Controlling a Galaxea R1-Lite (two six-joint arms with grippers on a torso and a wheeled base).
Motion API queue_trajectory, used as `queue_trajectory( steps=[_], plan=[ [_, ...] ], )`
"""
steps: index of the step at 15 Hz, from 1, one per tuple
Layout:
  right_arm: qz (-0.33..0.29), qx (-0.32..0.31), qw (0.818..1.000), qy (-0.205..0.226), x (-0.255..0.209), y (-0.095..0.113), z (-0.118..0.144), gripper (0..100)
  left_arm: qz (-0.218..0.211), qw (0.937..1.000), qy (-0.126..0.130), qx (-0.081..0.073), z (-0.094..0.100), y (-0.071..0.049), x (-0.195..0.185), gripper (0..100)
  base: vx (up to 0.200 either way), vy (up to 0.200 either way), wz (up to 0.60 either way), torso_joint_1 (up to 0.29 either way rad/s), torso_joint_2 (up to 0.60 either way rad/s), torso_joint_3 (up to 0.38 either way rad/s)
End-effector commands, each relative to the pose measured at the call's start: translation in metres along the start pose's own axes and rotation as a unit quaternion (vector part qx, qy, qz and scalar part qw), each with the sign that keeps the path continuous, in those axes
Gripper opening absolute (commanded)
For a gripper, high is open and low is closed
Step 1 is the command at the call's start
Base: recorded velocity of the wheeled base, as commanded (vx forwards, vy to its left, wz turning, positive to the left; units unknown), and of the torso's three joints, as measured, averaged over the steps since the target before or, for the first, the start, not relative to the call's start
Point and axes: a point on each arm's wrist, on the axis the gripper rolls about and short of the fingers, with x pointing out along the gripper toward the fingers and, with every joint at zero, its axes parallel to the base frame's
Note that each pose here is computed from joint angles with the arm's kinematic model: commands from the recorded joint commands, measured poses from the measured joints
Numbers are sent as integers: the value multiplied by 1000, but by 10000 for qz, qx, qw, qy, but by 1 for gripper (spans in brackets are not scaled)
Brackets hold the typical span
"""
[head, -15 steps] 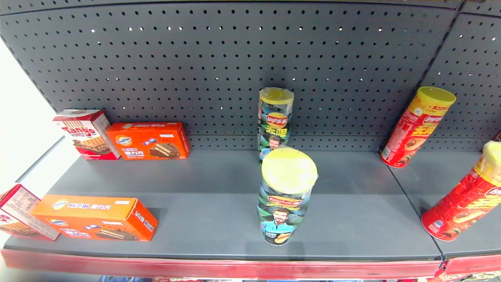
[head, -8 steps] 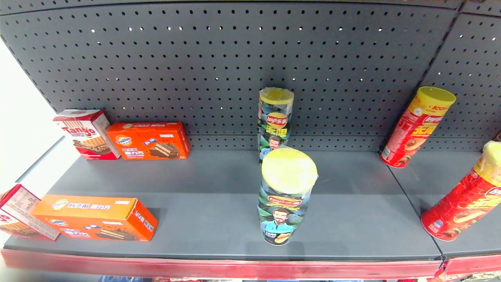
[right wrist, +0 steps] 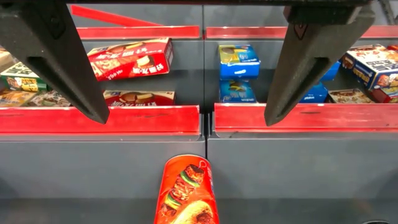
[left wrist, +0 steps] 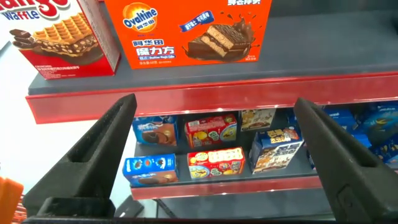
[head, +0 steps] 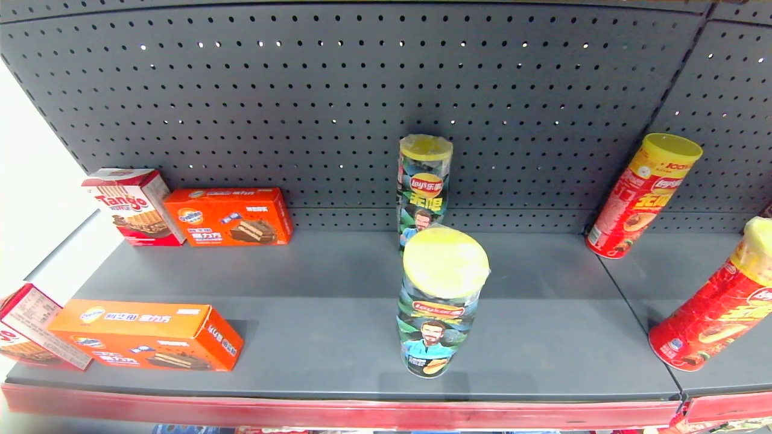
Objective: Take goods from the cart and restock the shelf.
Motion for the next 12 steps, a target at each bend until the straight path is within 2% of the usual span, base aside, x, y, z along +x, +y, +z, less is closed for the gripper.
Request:
queue_trajectory(
  steps=[1,12],
  plan=[
    [5,-25,10000,3,0,0,0,100,0,10000,7,2,0,0,0,100,0,0,0,0,0,0],
    [5,-9,10000,3,0,0,0,100,0,10000,7,2,0,0,0,100,0,0,0,0,0,0]
  ],
)
